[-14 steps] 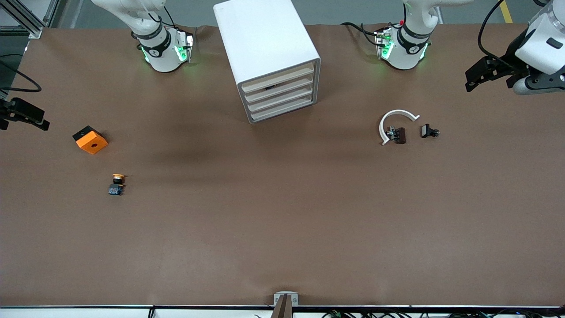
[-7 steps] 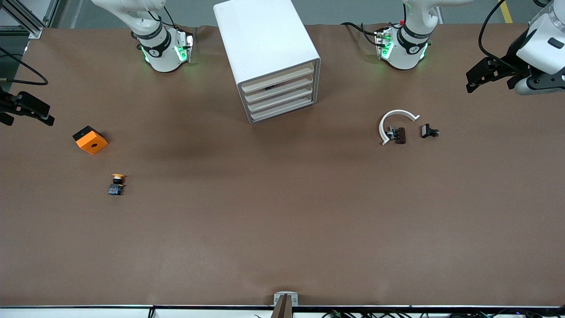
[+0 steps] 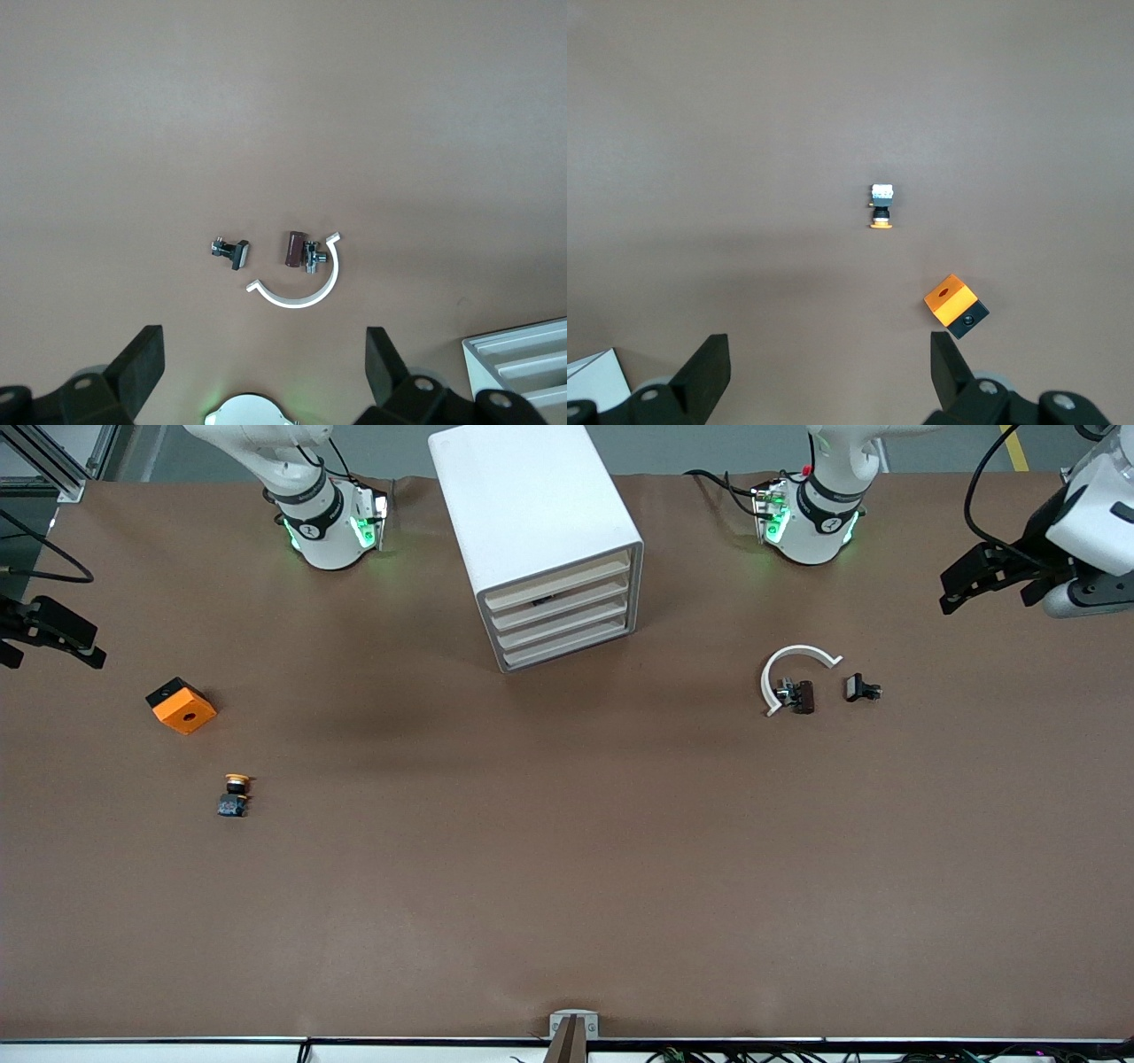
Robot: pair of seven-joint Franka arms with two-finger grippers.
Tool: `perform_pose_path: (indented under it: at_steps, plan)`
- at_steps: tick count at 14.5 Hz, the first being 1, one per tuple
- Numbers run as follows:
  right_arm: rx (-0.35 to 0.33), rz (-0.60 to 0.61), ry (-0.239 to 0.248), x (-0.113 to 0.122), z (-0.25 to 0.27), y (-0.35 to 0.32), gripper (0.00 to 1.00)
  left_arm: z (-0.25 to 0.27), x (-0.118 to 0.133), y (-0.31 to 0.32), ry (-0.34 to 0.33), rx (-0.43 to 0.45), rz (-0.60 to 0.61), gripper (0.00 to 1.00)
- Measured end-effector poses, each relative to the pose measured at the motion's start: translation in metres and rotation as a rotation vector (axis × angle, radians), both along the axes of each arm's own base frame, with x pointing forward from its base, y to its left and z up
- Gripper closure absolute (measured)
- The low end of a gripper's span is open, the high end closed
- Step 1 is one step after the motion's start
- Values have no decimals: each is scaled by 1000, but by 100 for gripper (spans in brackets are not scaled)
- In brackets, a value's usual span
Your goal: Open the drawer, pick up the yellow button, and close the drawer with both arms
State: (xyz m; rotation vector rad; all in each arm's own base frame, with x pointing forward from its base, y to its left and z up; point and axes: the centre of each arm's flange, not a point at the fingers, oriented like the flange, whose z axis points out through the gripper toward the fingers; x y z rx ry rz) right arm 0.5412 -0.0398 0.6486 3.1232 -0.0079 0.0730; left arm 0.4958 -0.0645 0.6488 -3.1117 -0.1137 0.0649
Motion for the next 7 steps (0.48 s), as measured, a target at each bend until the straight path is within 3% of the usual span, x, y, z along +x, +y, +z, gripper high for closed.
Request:
perform_pose_path:
  at_steps: [7]
  plan:
    - [0,5,-5,-1,2,3,0,-1,12,4,-12,-6,5,0]
